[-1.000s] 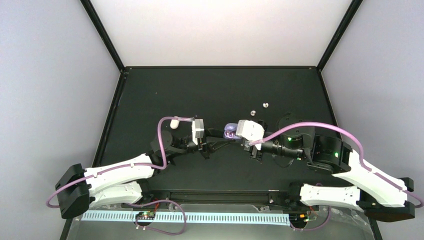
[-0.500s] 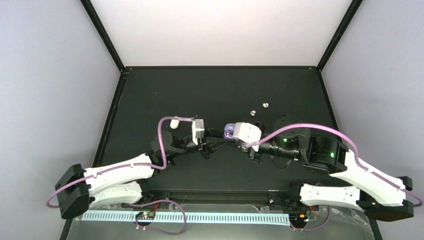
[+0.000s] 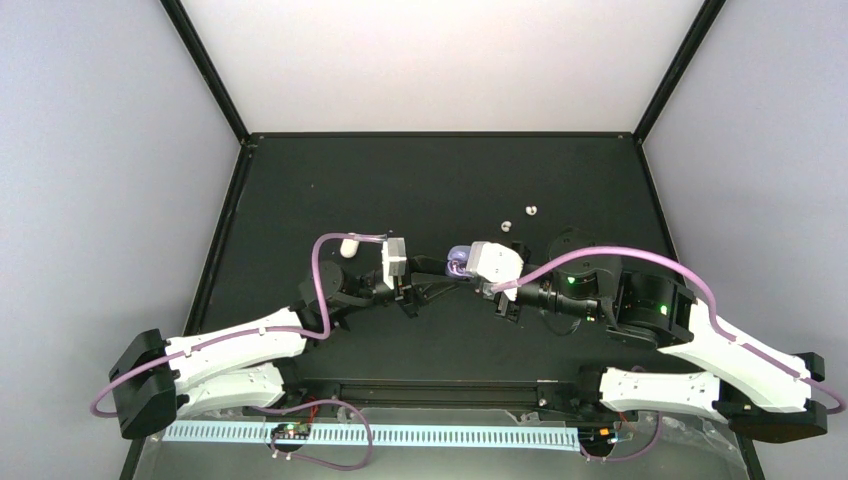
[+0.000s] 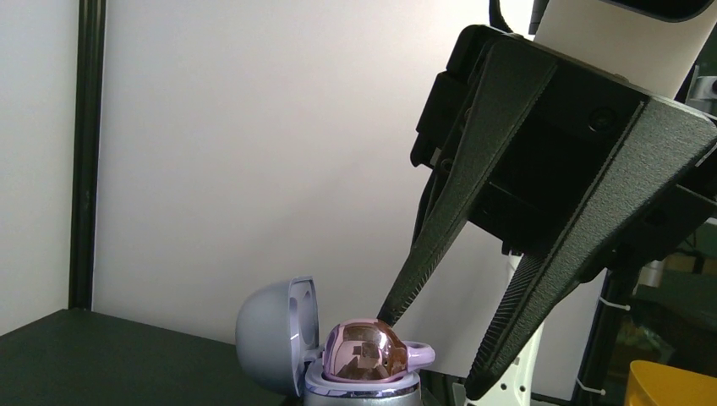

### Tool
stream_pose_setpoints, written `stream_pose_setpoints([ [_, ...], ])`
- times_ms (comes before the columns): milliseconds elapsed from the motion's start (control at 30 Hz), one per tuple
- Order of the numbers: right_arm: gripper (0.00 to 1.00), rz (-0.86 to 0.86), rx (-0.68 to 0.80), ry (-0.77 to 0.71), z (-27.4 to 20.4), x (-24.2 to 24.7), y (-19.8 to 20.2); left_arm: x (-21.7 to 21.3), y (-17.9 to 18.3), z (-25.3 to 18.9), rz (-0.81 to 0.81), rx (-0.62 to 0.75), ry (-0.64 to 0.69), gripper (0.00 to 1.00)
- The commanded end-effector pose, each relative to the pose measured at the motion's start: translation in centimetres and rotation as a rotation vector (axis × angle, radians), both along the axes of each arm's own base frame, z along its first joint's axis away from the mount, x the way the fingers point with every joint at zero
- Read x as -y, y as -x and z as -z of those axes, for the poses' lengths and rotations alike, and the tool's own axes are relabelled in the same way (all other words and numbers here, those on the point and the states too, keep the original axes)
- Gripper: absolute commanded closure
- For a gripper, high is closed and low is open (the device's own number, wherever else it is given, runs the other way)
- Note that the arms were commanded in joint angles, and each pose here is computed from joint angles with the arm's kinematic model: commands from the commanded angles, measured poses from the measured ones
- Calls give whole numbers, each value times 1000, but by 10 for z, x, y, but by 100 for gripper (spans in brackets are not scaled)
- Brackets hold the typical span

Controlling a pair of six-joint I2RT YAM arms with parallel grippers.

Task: Insert the wireless bluetooth earbuds into the charging case
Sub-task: Pick up the earbud from the charging case.

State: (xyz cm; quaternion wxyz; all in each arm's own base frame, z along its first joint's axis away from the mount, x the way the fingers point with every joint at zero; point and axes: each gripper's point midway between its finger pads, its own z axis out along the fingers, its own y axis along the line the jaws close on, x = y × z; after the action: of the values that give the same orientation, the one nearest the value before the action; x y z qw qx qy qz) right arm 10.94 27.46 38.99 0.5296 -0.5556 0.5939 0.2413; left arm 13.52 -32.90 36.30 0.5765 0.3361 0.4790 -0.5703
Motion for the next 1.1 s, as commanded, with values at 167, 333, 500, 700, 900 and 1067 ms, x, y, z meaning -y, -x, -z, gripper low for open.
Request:
stream_pose_setpoints([
  [167, 80, 16, 23, -17, -3, -2, -3, -2, 5, -23, 16, 38, 42, 98],
  [333, 83, 28, 22, -11, -1, -1, -5, -1, 6, -23, 24, 39, 42, 98],
  [500, 86, 33, 23, -11, -1, -1, -6, -2, 6, -24, 25, 42, 43, 98],
  [700, 91, 38, 25, -9, 0, -1, -7, -2, 7, -23, 28, 45, 38, 99],
  [900, 94, 45, 27, -12, -2, -1, -8, -1, 8, -22, 34, 46, 33, 98],
  [1067, 97, 50, 27, -16, -3, 0, -9, -1, 10, -22, 43, 48, 32, 99],
])
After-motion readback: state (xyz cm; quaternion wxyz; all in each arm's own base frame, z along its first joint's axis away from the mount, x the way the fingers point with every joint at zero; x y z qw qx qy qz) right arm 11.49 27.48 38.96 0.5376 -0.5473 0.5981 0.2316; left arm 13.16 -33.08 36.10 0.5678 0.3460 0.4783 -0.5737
